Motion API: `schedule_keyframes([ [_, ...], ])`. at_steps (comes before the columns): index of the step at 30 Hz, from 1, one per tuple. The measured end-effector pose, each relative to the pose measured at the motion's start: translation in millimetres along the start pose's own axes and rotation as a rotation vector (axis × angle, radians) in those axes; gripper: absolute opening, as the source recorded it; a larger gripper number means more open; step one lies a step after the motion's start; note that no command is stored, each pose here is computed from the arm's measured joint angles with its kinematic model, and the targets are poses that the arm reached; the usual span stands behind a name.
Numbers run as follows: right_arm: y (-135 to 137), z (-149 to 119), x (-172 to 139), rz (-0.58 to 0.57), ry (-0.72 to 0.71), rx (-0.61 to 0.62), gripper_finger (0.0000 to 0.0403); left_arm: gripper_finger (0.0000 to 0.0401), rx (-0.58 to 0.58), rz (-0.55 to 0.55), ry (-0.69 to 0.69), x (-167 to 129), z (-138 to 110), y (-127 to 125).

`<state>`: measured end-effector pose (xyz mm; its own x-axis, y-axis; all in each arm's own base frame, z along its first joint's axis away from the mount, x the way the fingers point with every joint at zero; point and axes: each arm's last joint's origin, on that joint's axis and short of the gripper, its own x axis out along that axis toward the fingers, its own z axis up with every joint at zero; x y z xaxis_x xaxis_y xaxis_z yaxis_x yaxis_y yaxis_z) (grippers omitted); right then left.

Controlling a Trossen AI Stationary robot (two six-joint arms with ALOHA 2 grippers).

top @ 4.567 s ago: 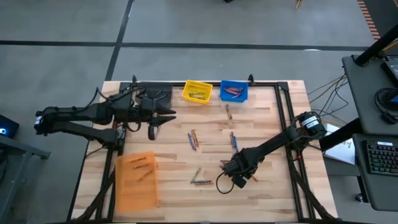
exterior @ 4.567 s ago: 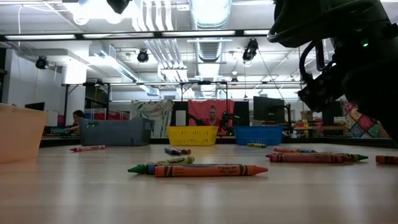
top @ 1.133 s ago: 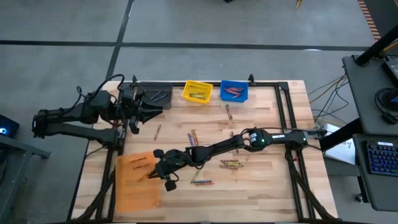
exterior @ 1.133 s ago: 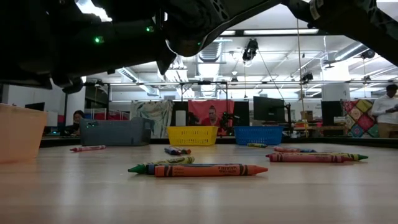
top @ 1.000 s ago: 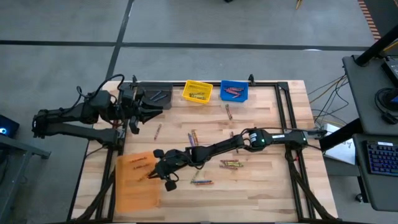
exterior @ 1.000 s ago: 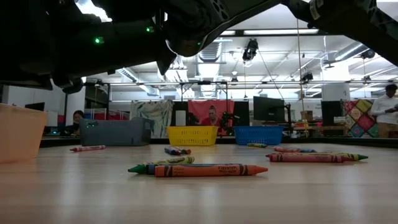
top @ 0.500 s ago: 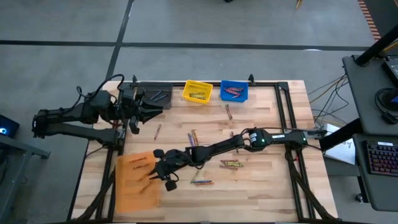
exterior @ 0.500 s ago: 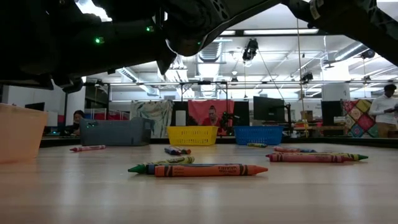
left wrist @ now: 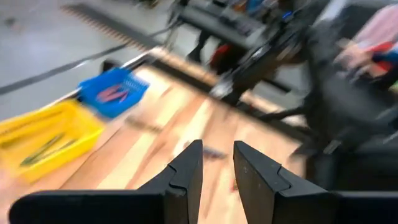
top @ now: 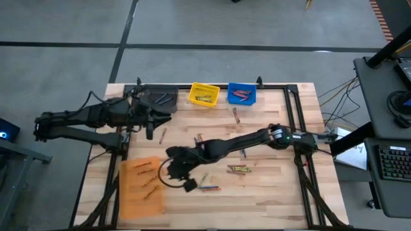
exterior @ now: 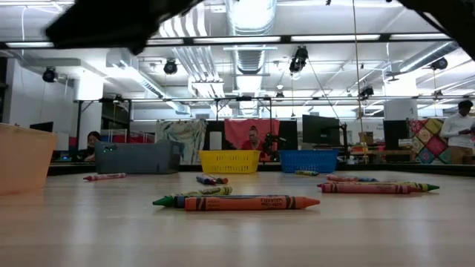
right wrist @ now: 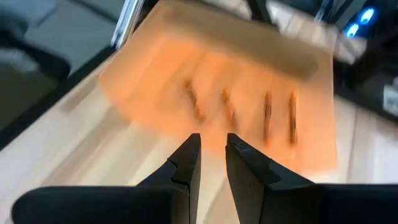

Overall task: Sort crayons
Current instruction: Put the red crayon into the blue bin

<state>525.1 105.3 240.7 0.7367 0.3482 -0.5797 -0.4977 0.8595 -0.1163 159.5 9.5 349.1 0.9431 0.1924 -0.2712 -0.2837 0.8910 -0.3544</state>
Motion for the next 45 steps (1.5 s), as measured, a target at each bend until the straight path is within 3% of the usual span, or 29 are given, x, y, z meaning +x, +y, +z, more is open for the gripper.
schedule_keyframes([
  [8,13.1,-7.7,-53.4,0.106,0.349,0.073,0.0066,0.0073,-0.017,0.163,0.246,26.8,-25.7,7.9],
  [14,23.6,-29.6,-69.5,0.177,0.617,0.195,0.0066,0.0073,-0.030,0.278,0.442,49.7,-47.7,13.7],
  [22,32.4,-51.9,-78.0,0.205,0.820,0.294,0.0066,0.0073,0.001,0.438,0.680,75.5,-77.4,23.0],
  [29,39.3,-58.9,-100.9,0.192,0.807,0.313,0.0066,0.0073,0.031,0.519,0.809,96.0,-98.0,28.7],
  [39,51.1,-64.8,-151.3,0.109,0.530,0.292,0.0066,0.0073,0.002,0.629,0.911,119.9,-119.5,42.6],
  [45,57.0,-67.8,-173.3,0.082,0.414,0.278,0.0066,0.0073,-0.033,0.752,0.949,125.6,-128.3,54.4],
])
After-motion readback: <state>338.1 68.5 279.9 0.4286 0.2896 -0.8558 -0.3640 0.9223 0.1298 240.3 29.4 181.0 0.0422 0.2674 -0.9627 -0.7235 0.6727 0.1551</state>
